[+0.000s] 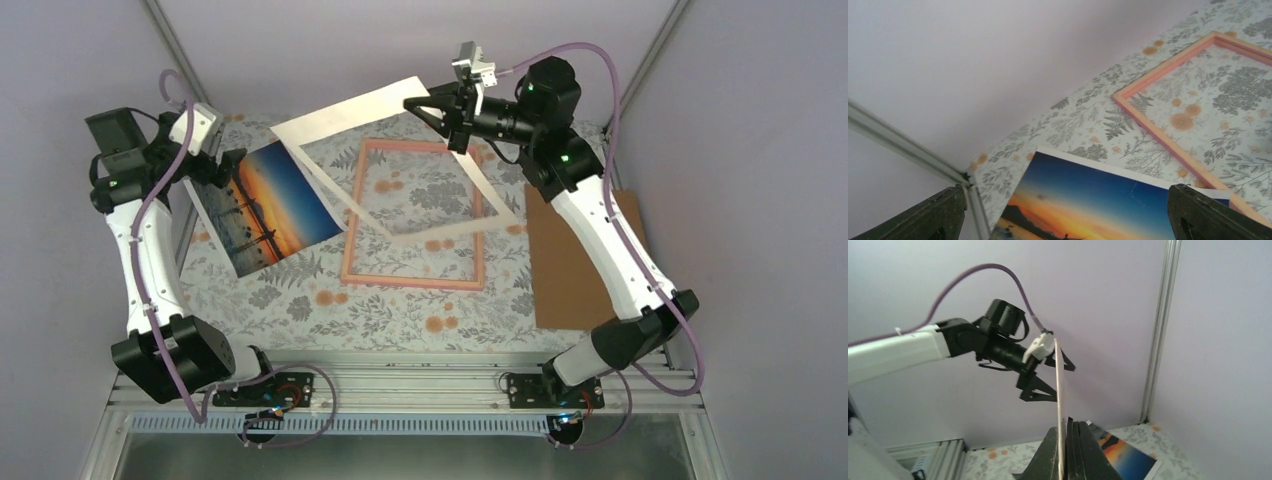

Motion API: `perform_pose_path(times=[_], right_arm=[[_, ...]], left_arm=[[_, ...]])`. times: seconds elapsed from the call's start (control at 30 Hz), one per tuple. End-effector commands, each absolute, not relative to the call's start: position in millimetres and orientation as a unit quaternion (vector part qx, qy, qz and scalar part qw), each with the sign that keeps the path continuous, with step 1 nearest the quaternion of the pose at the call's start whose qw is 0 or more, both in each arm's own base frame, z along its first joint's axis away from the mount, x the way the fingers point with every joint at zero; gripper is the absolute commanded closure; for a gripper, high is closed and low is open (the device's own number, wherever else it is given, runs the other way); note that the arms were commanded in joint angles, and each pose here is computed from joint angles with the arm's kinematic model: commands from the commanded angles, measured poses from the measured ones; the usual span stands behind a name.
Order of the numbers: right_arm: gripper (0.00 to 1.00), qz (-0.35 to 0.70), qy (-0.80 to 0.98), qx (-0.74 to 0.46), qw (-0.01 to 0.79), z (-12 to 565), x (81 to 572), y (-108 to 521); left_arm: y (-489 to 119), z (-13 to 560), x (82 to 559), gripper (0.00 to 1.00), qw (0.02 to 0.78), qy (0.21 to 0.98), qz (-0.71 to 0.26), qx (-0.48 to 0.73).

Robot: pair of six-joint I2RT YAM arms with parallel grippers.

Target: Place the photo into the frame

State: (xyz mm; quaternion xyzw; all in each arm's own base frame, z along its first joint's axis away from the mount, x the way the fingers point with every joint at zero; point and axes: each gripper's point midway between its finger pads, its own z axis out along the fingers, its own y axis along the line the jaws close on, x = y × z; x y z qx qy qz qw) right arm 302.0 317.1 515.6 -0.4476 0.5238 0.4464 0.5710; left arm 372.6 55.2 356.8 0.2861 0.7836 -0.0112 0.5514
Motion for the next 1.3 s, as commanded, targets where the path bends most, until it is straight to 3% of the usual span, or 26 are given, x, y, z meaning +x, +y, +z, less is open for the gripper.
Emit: perform_pose_path(times=[0.0,0.17,0.43,0.6,0.97,1.27], right_arm=[[0.96,0.522,0.569,-0.383,0.508,509,295,311],[0.96,0.588,0.607,-0.284,0.452,497,312,309],[0.96,0.604,0.713,-0.018,0.355,358,469,234],[0.96,0.589,0.727,0.071,0.346,289,524,188],[0.96,0.558,0.728,0.214,0.336,205,565,133],[0.96,0.555,0.741,0.219,0.308,167,569,149]], left_arm=[[37,360,382,0.00,0.564,0.780,-0.013,0.273],[26,357,392,0.00,0.563,0.785,-0.020,0.258],[28,349,399,0.00,0.554,0.804,-0.024,0.215],[25,343,393,0.00,0.538,0.816,-0.019,0.211],[30,326,395,0.00,0.507,0.836,-0.004,0.210],[30,316,409,0.00,0.495,0.843,-0.007,0.209]])
